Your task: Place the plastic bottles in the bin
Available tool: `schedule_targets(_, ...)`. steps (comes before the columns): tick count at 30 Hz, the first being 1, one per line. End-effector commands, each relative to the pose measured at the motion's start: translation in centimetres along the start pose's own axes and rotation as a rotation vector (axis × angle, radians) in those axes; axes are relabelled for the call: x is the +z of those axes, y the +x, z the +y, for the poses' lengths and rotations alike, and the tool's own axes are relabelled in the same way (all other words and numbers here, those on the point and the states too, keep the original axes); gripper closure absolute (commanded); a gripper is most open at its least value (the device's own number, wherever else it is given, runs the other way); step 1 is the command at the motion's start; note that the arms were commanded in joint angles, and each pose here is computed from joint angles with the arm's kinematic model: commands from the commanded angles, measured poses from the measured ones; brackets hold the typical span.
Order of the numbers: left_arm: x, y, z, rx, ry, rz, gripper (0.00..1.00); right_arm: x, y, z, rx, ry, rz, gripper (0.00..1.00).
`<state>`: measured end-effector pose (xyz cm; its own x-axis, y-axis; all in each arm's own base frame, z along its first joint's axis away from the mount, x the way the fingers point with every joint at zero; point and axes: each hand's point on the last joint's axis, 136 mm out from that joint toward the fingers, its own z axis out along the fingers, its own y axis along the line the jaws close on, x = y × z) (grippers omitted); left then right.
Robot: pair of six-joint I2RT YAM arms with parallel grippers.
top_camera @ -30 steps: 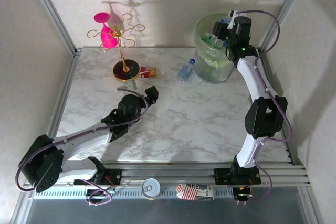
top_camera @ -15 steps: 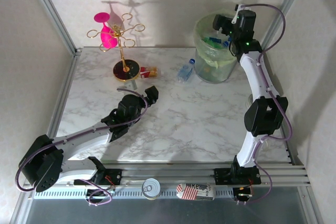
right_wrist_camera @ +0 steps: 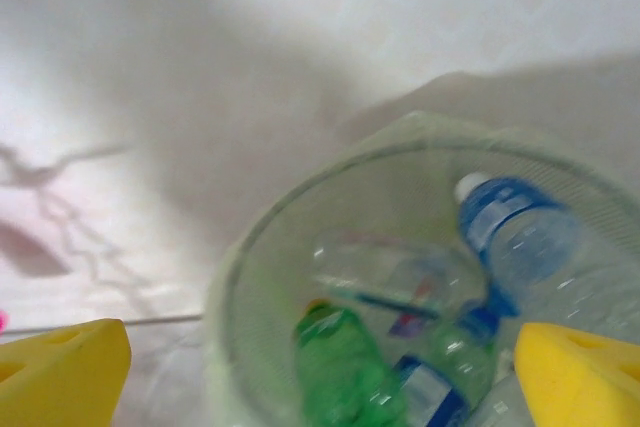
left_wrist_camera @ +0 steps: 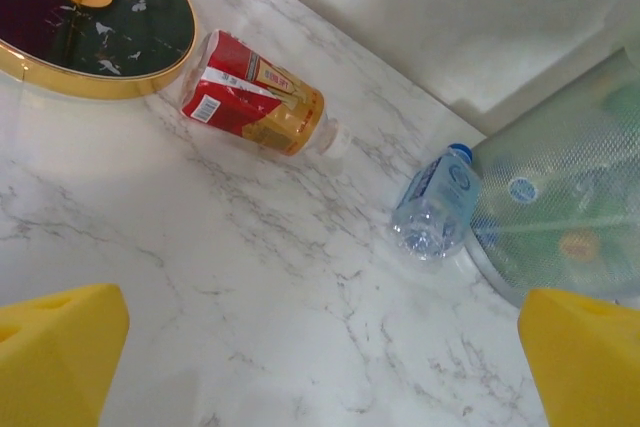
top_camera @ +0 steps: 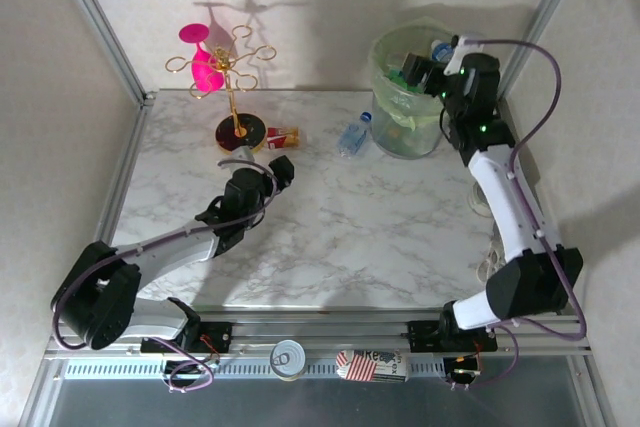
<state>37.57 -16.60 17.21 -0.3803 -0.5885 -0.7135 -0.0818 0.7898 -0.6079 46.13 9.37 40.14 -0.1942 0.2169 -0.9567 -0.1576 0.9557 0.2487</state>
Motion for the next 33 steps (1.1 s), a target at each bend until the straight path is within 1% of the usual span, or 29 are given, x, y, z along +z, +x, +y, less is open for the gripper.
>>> schedule_targets(1,1.4,-1.7,-1.7,-0.045,0.039,-0.012,0.00,-1.2,2.1,2.7,0.038,-0.116,-0.002,0.01)
schedule_targets(6,4.4,-1.9,-0.7,-0.079,-0.029,0.005,0.00,-3.2,8.3,5.4,0.081,-0.226,0.027,0.01)
schedule_targets(12,9.4,-0.7,0.6,-0.185,-0.076,0.087,0.00,-4.2,14.8,6.7,0.128,-0.287,0.115,0.01)
schedule_targets(15,11.8,0.0,1.7,-0.265,-0.117,0.105,0.00,-4.4,17.1,6.9,0.117,-0.288,0.174,0.01)
schedule_targets(17,13.2,0.8,3.2,-0.343,-0.192,0.120,0.01,-4.6,18.3,6.8,0.116,-0.282,0.198,0.01)
schedule_targets(19,14.4,1.2,3.9,-0.415,-0.231,0.116,0.02,-4.8,19.1,6.5,0.117,-0.272,0.208,0.01)
schedule_targets(23,15.7,1.3,5.5,-0.565,-0.341,0.063,0.02,-5.2,19.4,6.0,0.114,-0.254,0.207,0.01)
schedule_targets(27,16.4,0.8,6.5,-0.659,-0.430,0.016,0.01,-5.6,19.4,5.5,0.098,-0.230,0.192,0.01)
schedule_targets(29,17.1,0.8,6.8,-0.722,-0.462,0.016,0.01,-5.7,19.4,5.1,0.091,-0.216,0.185,0.01)
schedule_targets(33,18.8,1.4,7.1,-0.811,-0.495,0.053,0.01,-5.8,19.6,5.0,0.087,-0.214,0.182,0.01)
